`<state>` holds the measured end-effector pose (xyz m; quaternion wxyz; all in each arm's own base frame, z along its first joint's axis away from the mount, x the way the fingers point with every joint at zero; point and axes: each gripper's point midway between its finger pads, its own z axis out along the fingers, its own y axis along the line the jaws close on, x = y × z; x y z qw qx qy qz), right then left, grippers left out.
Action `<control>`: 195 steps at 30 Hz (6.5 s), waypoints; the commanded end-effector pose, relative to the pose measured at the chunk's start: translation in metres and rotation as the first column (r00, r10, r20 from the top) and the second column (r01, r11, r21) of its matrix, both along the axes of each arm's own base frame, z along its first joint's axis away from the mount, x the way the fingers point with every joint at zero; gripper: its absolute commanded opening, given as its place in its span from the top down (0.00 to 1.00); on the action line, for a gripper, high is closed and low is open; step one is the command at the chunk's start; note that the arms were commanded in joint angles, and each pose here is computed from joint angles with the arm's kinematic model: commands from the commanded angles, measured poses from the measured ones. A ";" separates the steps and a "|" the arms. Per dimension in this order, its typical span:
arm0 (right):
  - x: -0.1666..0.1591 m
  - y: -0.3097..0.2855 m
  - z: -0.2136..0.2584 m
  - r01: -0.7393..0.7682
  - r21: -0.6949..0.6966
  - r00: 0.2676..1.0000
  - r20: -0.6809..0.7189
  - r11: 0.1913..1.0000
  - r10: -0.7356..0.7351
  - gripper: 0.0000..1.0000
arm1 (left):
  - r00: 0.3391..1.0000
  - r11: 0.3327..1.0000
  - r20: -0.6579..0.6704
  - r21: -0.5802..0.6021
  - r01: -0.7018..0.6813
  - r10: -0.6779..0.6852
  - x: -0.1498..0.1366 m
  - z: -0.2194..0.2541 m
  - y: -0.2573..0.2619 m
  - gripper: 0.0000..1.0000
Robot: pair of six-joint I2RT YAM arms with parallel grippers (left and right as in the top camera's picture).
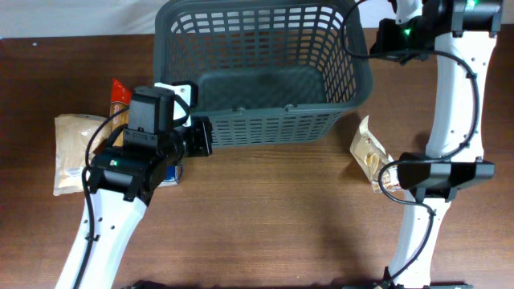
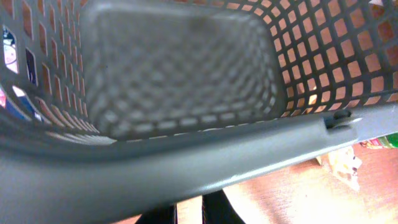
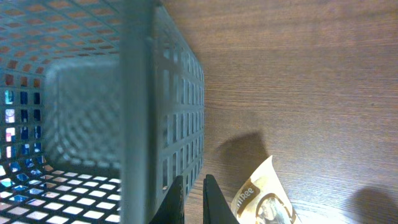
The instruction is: Pack container
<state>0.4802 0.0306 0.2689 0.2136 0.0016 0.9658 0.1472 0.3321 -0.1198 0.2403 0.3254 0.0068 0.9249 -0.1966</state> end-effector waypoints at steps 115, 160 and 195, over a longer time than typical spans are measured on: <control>-0.139 -0.058 -0.162 -0.244 -0.218 0.931 -0.327 0.945 0.164 0.01 | 0.789 0.674 0.261 0.412 -0.613 0.557 -0.161 0.069 0.179 0.00; -0.153 -0.050 -0.256 -0.025 -0.173 0.956 -0.292 0.985 -0.027 0.01 | 0.788 0.674 0.261 0.412 -0.613 0.557 -0.161 0.069 0.179 0.00; -0.148 -0.051 -0.279 0.005 -0.172 0.959 -0.278 0.985 -0.054 0.56 | 0.788 0.674 0.262 0.411 -0.614 0.557 -0.161 0.069 0.179 0.00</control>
